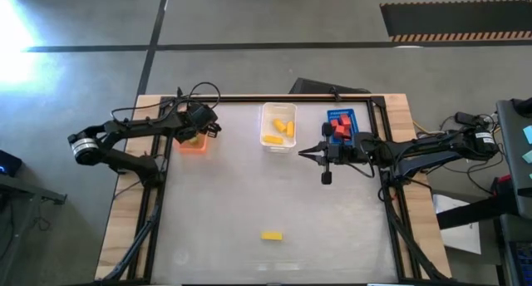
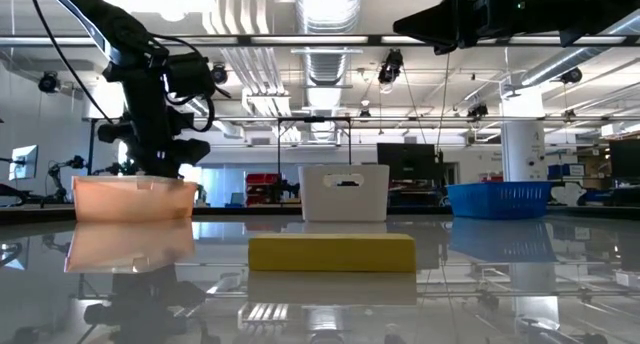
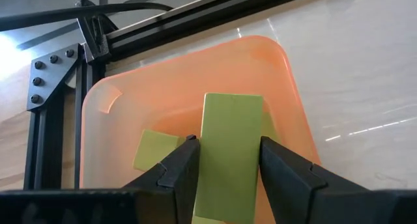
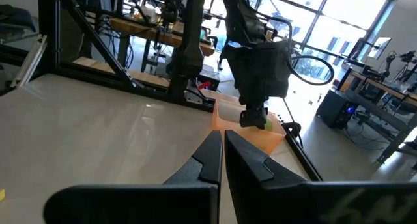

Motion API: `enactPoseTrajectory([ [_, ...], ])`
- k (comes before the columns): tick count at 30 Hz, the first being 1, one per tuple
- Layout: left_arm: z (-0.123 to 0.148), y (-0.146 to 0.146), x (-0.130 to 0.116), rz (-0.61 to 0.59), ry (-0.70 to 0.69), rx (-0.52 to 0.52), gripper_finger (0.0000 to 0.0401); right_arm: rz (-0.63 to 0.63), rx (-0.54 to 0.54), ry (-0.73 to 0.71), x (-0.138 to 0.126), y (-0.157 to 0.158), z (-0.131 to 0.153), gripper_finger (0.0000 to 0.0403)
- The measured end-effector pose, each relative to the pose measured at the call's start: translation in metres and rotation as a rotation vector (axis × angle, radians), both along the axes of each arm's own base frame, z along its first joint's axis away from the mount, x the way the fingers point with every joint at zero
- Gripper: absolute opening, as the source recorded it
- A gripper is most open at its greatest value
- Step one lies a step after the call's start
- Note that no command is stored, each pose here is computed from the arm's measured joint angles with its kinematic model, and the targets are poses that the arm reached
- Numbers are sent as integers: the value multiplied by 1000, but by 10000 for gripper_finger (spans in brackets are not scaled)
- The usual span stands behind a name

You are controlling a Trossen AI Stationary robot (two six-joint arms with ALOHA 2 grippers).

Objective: Sort & place blocks by color
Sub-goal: Put the green block into the orange bin

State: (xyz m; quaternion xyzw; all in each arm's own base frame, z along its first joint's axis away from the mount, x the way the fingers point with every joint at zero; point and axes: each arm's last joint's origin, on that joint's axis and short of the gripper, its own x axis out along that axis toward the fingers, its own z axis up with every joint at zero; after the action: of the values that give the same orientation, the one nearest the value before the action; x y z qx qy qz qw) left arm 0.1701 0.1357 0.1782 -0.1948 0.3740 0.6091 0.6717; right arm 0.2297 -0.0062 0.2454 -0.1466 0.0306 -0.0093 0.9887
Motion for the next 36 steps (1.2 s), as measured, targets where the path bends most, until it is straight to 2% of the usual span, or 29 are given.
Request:
enactPoseTrajectory([
  [30, -1, -1, 1, -23, -20, -34, 133, 0, 7, 1, 0, 0, 0, 9],
  [36, -1, -1, 1, -28, -16, -34, 168, 0, 7, 1, 0, 0, 0, 9],
])
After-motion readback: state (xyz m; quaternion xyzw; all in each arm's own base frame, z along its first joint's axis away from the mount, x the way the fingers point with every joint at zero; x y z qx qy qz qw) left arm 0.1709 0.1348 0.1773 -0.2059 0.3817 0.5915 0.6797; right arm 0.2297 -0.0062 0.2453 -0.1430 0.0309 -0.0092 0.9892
